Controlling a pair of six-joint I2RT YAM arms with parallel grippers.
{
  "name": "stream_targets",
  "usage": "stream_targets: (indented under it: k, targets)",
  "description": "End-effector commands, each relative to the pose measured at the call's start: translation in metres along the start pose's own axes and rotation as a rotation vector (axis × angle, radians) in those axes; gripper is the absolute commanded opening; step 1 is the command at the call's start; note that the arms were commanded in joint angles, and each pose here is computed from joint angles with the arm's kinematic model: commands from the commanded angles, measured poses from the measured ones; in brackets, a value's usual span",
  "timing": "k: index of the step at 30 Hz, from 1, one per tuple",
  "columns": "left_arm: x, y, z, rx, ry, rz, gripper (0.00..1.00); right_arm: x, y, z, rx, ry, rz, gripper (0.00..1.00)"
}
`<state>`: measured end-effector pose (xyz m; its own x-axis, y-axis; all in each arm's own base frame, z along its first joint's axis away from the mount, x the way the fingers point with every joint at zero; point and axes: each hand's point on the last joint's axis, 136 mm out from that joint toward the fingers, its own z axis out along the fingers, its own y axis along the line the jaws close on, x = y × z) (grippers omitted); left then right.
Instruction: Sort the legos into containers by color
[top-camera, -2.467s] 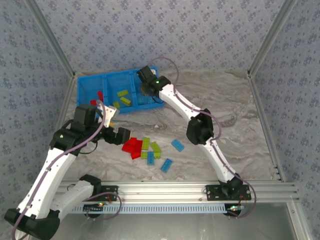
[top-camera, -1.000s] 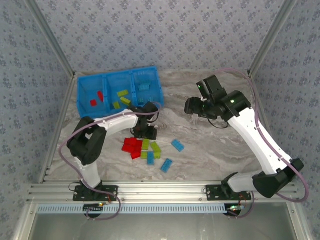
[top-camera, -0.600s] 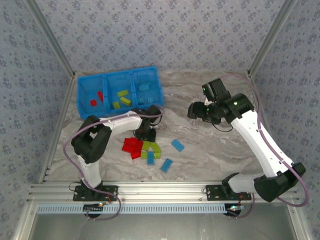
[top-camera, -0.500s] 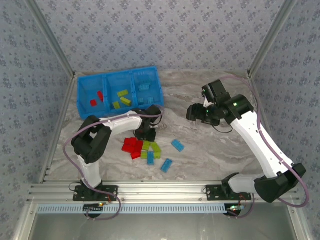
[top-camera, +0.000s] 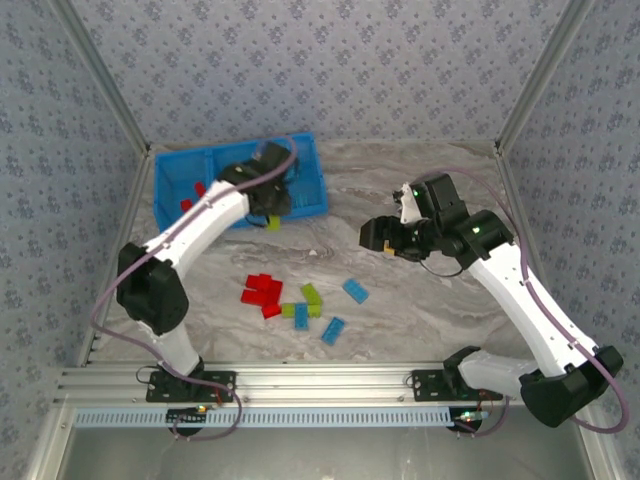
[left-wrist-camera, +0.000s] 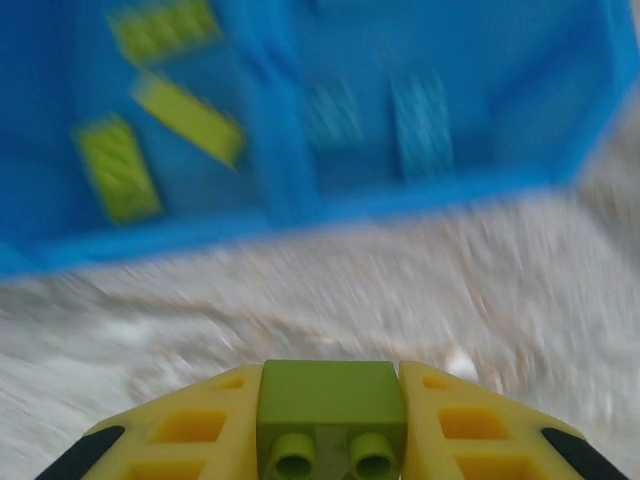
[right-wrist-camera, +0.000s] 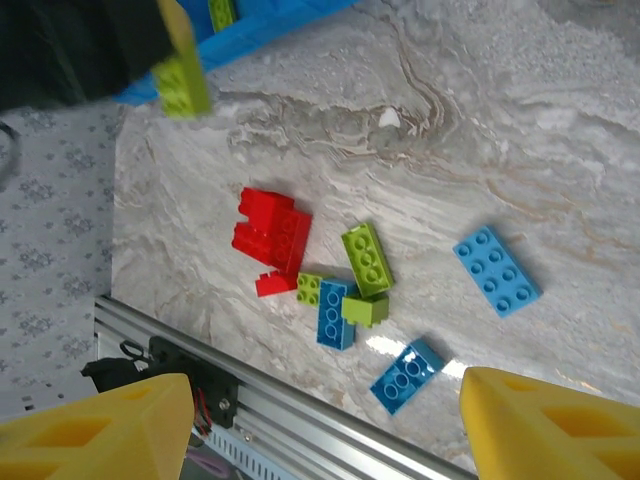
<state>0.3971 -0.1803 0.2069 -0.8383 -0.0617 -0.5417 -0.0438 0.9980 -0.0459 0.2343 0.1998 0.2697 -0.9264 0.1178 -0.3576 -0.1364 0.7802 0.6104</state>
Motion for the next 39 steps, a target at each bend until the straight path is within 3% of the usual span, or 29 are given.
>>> stream_targets:
  k: [1,8,13,18,23,27,33,39]
  targets:
    - [-0.040,0.058,0.002,-0.163,-0.055,-0.051,0.25,-0.007,0.004,-0.002,-0.014,-0.036,0.016,0.73]
    - [-0.098,0.093,0.065,-0.173,-0.033,-0.162,0.25,-0.006,-0.009,-0.013,0.056,-0.066,0.021,0.73]
    - [-0.123,0.088,0.089,-0.153,-0.033,-0.170,0.49,0.000,-0.017,-0.025,0.095,-0.097,0.041,0.73]
    - [-0.141,0.081,0.063,-0.112,-0.076,-0.168,0.51,0.009,-0.032,-0.029,0.141,-0.112,0.024,0.74]
    - [-0.138,0.044,-0.020,-0.014,-0.149,-0.063,0.49,0.019,-0.051,-0.006,0.173,-0.072,-0.040,0.75]
    - [-0.097,-0.010,-0.093,0.112,-0.223,0.149,0.50,0.029,-0.061,0.022,0.166,-0.012,-0.138,0.75]
    - [0.027,-0.073,-0.171,0.429,-0.239,0.494,0.53,0.052,-0.088,0.076,0.240,0.144,-0.206,0.76]
    - [0.138,-0.055,-0.189,0.518,-0.170,0.719,0.67,0.065,-0.099,0.131,0.290,0.205,-0.299,0.76]
